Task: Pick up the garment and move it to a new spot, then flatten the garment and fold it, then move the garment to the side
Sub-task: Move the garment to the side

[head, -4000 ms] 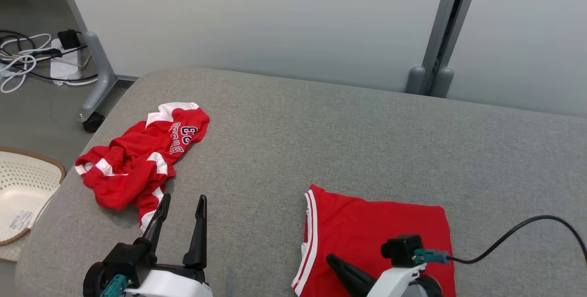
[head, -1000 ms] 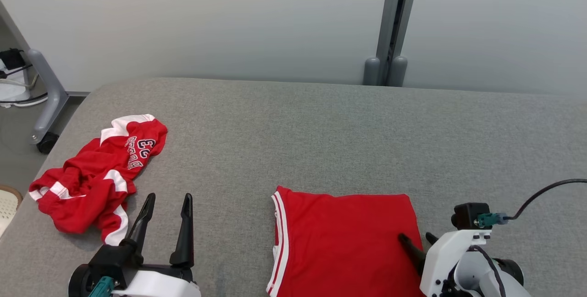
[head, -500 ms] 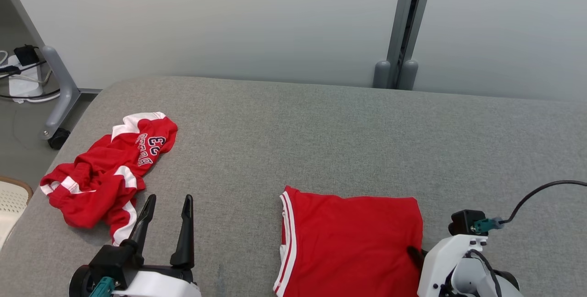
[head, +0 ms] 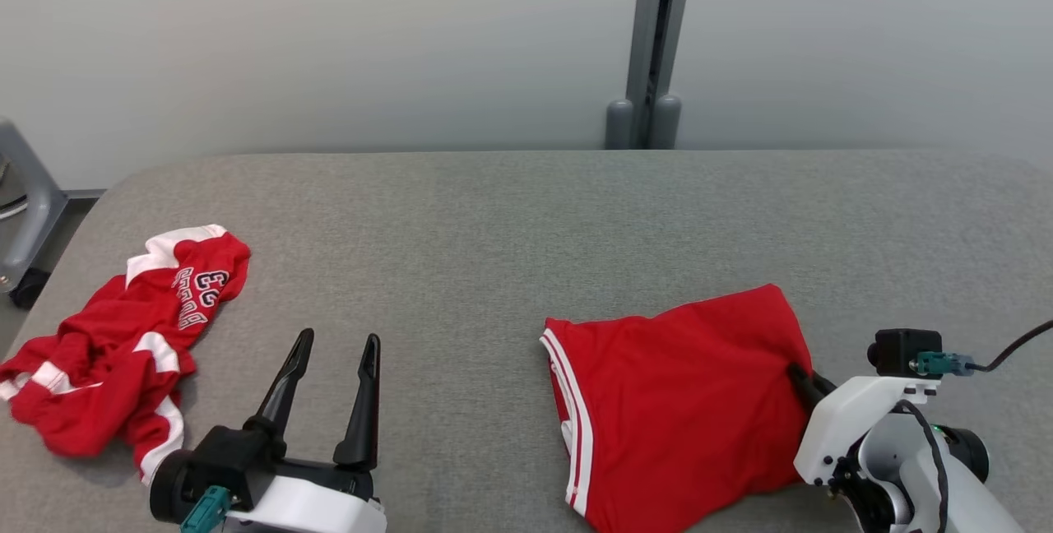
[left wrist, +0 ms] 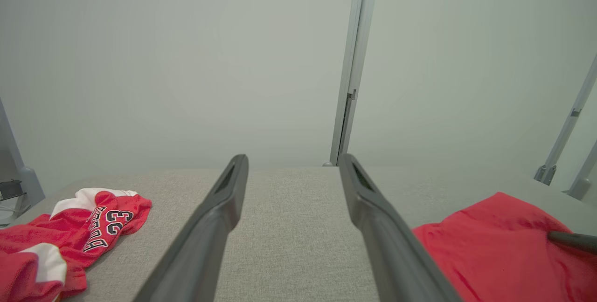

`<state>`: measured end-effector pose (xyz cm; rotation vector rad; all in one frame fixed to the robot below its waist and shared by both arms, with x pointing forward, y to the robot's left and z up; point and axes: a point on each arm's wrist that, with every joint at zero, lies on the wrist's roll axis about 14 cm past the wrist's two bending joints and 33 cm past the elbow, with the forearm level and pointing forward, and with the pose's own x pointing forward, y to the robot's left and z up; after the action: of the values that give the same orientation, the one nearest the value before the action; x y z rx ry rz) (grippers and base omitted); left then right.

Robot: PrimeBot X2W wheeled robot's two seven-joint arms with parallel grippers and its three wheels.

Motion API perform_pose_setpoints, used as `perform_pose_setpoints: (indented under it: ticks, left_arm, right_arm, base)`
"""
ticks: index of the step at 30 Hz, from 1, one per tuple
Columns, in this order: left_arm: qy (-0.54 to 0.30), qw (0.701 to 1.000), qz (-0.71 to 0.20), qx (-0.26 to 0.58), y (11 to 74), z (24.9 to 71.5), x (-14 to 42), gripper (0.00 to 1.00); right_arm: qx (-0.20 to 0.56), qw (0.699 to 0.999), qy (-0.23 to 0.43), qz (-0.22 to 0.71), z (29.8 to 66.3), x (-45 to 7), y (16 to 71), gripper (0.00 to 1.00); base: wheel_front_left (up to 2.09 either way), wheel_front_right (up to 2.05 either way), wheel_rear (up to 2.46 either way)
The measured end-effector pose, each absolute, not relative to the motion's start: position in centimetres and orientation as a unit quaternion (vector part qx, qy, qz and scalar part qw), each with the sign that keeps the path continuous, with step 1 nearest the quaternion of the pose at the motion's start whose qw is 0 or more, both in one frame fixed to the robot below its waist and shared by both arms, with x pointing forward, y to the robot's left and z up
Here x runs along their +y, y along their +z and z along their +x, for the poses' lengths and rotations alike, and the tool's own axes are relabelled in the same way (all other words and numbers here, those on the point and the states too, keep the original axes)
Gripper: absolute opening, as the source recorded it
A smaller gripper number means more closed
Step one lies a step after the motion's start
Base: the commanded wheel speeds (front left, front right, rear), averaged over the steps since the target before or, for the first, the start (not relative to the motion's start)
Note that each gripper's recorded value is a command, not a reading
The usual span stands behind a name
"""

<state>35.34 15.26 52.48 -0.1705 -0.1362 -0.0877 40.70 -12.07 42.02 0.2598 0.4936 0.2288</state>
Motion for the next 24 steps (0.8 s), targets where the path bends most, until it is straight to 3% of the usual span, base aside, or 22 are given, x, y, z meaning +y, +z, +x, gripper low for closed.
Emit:
perform_pose_setpoints:
  ticks: [11,24]
  left_arm:
    - [-0.168,0.979,-0.094,-0.066,53.1,37.8,6.9,1.0]
    - [-0.278,0.953,-0.107,-0.045,52.5,38.5,-0.9,1.0]
  right_arm:
    - [0.194,0.971,0.009,0.14,39.4,-20.5,43.7,0.0]
    - [0.171,0.972,-0.071,0.148,36.5,-26.3,44.2,0.0]
  base:
    - [0.0,0.0,0.0]
    - [0.0,0.0,0.0]
